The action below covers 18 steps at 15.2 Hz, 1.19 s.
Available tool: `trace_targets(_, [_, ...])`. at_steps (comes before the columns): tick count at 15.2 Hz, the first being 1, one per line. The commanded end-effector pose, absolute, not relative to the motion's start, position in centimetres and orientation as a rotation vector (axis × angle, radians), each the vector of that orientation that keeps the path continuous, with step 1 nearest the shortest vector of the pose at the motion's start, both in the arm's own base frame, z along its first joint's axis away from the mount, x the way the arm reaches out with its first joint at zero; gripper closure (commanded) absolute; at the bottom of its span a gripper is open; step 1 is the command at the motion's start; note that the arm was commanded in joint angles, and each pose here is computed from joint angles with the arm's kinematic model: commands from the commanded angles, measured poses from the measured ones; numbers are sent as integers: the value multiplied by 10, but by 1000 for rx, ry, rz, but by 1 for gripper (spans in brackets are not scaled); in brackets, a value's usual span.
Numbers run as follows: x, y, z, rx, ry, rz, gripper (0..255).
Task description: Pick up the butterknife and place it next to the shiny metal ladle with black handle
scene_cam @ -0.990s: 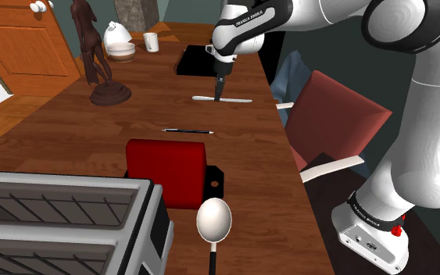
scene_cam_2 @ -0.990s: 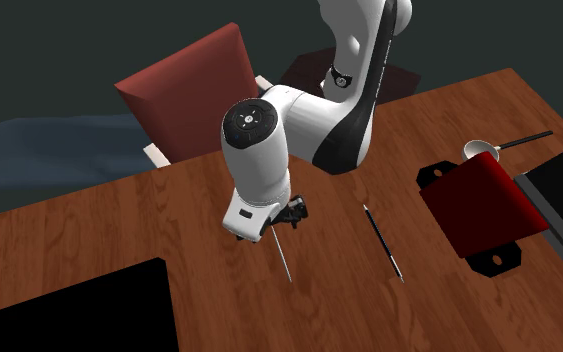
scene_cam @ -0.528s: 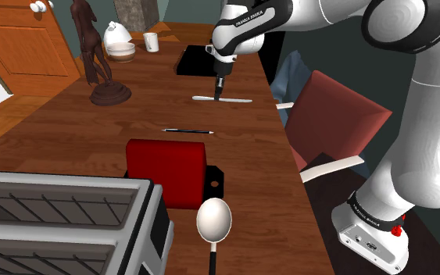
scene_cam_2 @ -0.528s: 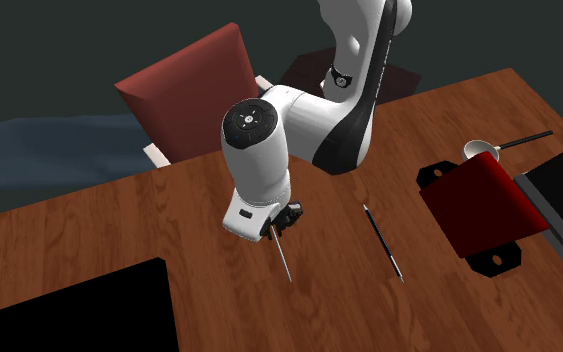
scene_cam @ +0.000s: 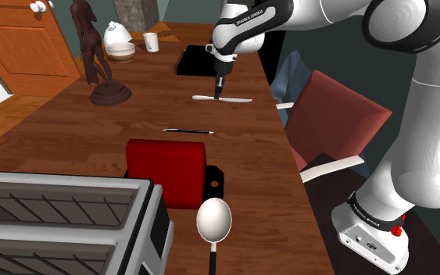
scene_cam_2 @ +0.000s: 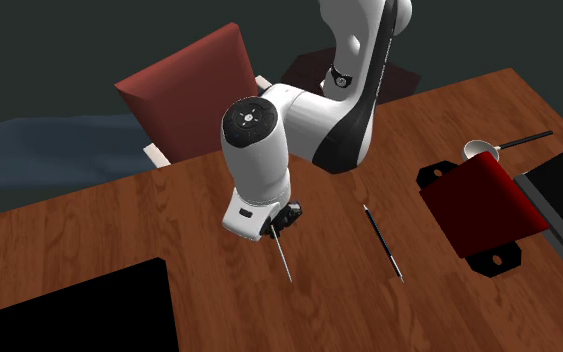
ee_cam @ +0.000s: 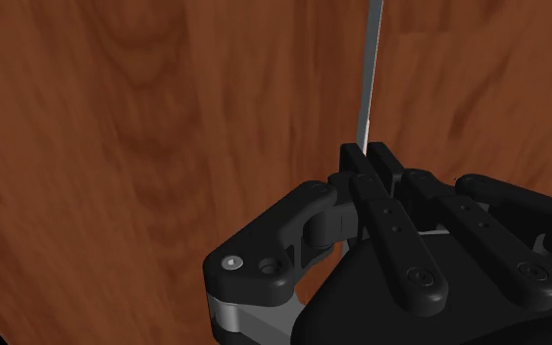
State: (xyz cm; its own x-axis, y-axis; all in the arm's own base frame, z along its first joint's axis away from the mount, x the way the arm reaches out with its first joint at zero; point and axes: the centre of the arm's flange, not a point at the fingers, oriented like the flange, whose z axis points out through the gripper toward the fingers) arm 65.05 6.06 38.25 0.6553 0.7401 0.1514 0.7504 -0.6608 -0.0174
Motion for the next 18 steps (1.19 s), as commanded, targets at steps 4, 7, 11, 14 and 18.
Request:
trace_targets(4, [651, 61, 406, -2786, -1257, -201, 255])
trace_targets(7, [651, 61, 422, -2786, -1257, -201, 255])
trace_targets(11, [651, 61, 443, -2786, -1257, -201, 255])
trace_targets(14, [651, 61, 459, -2786, -1257, -201, 255])
trace_targets(18, [651, 61, 480, -2786, -1257, -201, 255])
